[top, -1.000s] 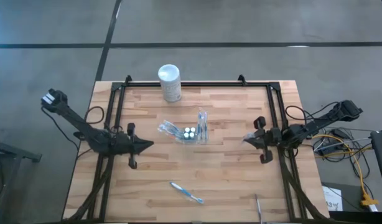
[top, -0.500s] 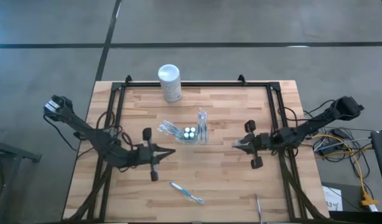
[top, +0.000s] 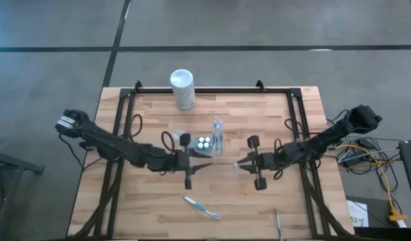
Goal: Pick & Place toothbrushing station
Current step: Put the blue toothbrush into the transparent organizer
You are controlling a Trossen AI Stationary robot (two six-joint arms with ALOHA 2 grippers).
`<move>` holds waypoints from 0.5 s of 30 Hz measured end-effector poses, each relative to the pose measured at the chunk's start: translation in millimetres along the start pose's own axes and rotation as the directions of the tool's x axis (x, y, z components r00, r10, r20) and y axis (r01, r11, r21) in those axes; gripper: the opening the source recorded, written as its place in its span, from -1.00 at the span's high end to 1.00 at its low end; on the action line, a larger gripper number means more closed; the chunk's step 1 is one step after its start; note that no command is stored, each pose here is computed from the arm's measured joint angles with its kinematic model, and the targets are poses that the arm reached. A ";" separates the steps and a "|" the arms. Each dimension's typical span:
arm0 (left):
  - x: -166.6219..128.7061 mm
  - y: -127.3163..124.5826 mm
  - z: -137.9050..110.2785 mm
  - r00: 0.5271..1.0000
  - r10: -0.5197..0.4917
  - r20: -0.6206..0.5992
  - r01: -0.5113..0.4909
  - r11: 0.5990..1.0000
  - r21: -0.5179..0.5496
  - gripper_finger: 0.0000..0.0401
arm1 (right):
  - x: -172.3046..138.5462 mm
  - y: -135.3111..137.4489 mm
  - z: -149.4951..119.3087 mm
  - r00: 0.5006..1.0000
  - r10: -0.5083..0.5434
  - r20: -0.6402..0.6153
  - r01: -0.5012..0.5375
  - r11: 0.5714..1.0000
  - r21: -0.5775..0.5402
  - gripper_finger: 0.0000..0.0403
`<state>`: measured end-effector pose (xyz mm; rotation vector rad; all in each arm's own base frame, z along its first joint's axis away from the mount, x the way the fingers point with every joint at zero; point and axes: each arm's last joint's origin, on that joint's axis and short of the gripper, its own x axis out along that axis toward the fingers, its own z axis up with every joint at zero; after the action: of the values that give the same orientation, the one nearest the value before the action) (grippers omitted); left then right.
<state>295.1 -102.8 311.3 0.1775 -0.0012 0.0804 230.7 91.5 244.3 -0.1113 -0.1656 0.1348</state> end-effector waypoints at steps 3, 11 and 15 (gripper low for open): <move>6.2 -4.3 -2.8 1.000 -0.017 -0.009 0.017 1.000 0.017 0.34 | 1.9 0.7 -1.5 1.000 -0.001 0.000 0.001 1.000 0.000 0.94; 25.5 -13.8 -3.7 1.000 -0.018 -0.019 0.018 1.000 -0.004 -0.14 | 3.1 0.7 -4.5 1.000 -0.007 0.015 0.006 1.000 0.027 0.94; 35.8 -15.9 3.8 1.000 -0.007 0.006 0.007 1.000 0.003 -0.25 | 5.3 2.3 -10.3 1.000 -0.003 -0.004 0.003 1.000 0.030 0.94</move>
<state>332.1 -116.1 312.5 0.1808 -0.0062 0.0730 237.4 93.5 234.7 -0.0811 -0.1597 0.1336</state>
